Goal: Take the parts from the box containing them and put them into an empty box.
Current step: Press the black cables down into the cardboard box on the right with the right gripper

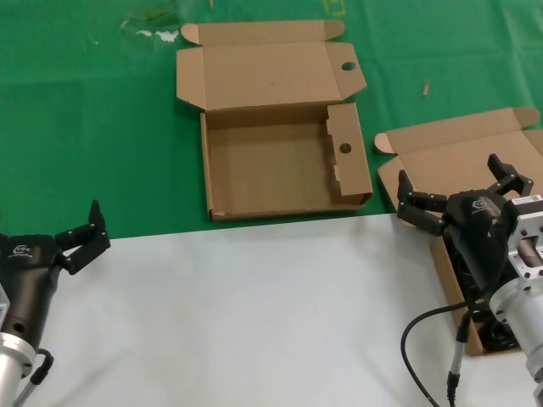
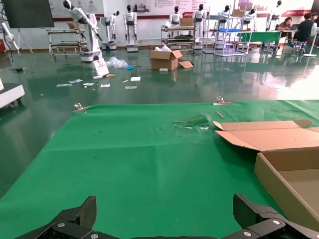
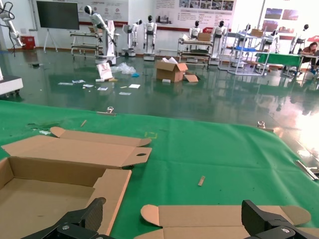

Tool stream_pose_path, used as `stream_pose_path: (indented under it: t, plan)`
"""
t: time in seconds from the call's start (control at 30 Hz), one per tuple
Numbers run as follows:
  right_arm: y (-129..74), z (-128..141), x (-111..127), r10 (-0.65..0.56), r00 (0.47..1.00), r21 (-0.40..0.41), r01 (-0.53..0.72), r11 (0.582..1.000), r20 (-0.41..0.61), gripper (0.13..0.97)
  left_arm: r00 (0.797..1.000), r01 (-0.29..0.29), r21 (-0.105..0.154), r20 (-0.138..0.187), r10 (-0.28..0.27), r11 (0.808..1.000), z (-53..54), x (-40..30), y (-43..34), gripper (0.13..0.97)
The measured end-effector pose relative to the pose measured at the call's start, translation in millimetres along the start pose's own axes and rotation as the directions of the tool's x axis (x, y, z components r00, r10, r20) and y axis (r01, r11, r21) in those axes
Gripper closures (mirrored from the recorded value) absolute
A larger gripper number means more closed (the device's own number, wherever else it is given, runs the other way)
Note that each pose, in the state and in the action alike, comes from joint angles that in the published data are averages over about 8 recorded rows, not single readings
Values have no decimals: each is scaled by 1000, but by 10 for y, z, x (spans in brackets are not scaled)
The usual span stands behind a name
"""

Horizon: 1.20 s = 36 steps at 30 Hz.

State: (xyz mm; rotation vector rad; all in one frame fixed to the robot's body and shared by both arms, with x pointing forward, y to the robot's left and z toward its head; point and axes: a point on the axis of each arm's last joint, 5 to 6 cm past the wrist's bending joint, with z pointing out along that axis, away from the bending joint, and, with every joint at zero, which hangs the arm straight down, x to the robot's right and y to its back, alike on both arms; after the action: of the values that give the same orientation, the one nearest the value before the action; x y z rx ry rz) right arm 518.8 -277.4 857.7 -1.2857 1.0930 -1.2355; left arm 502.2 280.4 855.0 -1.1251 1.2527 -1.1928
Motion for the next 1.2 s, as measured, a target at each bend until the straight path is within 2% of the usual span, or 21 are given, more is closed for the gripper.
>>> stream_pose_path:
  t: [0.53, 0.83, 0.93, 1.07, 1.2]
  plan:
    - [0, 0, 0, 0, 1000, 0, 0, 1000, 0, 130, 1000, 0, 0, 0, 0, 1000, 0, 0, 0, 169]
    - [165, -25, 219, -56, 997, -36, 54, 998, -56, 130, 1000, 0, 0, 0, 0, 1000, 0, 0, 0, 274]
    - [186, -42, 323, -96, 994, -47, 93, 995, -57, 130, 1000, 0, 0, 0, 0, 1000, 0, 0, 0, 338]
    - [131, -76, 471, -178, 984, -54, 178, 983, -12, 130, 1000, 0, 0, 0, 0, 1000, 0, 0, 0, 423]
    - [-14, -126, 637, -283, 955, -54, 288, 956, 92, 130, 1000, 0, 0, 0, 0, 1000, 0, 0, 0, 499]
